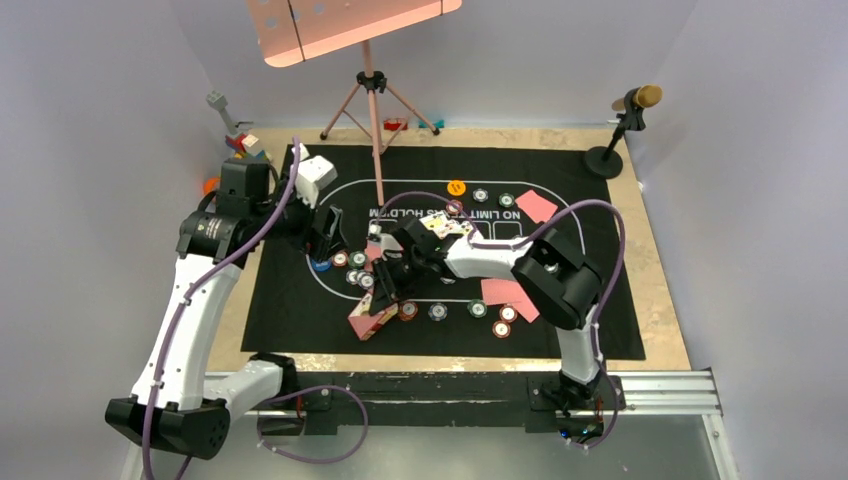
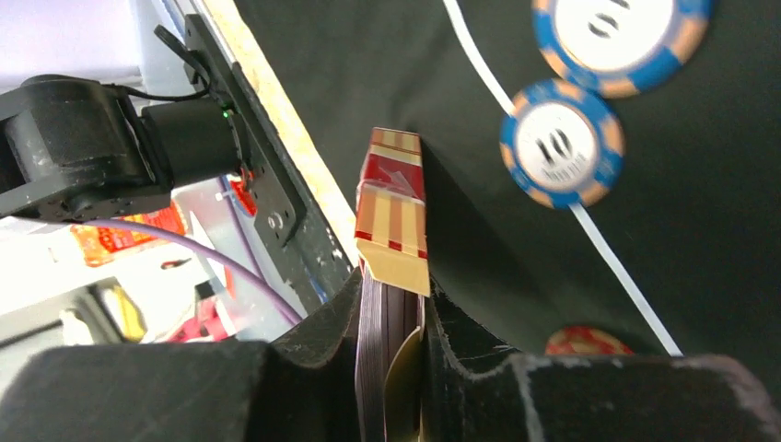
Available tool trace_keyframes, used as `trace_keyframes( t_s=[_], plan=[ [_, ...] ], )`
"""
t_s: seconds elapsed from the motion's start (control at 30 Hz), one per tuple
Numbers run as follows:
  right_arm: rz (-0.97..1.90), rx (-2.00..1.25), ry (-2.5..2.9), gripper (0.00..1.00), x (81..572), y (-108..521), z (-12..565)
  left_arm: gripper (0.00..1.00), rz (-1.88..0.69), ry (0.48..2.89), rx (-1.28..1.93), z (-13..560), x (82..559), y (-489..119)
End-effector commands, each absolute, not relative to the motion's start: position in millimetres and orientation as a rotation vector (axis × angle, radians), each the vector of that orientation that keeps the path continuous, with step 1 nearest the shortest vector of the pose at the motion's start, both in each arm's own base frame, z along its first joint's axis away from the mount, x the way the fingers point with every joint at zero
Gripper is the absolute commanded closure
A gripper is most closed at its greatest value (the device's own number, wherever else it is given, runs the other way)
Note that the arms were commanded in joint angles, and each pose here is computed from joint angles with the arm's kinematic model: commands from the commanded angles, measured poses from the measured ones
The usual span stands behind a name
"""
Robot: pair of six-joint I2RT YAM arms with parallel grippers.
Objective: Distribute texas hold em gaming equipment
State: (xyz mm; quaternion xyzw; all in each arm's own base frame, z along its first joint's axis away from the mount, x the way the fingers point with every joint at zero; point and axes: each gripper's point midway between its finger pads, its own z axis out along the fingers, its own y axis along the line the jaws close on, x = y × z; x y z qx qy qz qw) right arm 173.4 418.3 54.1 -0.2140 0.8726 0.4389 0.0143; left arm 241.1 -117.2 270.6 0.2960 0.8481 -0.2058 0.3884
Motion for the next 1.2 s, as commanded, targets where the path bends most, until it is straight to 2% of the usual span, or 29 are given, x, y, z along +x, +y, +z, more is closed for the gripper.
trace_keyframes(
  t_s=[0.0, 0.23, 0.33, 0.47, 0.6, 0.7, 0.83, 1.03, 1.17],
  plan=[
    [1.337, -0.912, 2.593, 0.76, 168, 443, 61, 0.0, -0.45, 2.197, 0.631, 260, 246, -102],
    [1.21, -0.975, 2.694, 0.45, 156, 426, 29, 0.0, -0.357, 2.239, 0.555, 240, 252, -87],
    [1.118, -0.958, 2.715, 0.36, 157, 412, 28, 0.0, -0.361, 2.234, 0.539, 241, 254, -87],
    [1.03, -0.93, 2.668, 0.24, 164, 399, 53, 0.0, -0.368, 2.2, 0.528, 248, 258, -88],
    [1.004, -0.9, 2.6, 0.21, 167, 390, 90, 0.03, -0.334, 2.169, 0.49, 253, 267, -83],
    [0.92, -0.86, 2.546, 0.2, 175, 376, 118, 0.01, -0.312, 2.177, 0.44, 251, 275, -75],
    [0.765, -0.72, 2.428, 0.2, 213, 341, 167, 0.0, -0.303, 2.178, 0.304, 247, 293, -58],
    [0.622, -0.1, 2.229, 0.2, 310, 217, 231, 0.0, -0.254, 2.139, 0.077, 239, 319, -21],
    [0.412, 0.238, 2.097, 0.15, 342, 129, 241, 0.0, -0.212, 2.13, 0.052, 233, 329, -14]
  ],
)
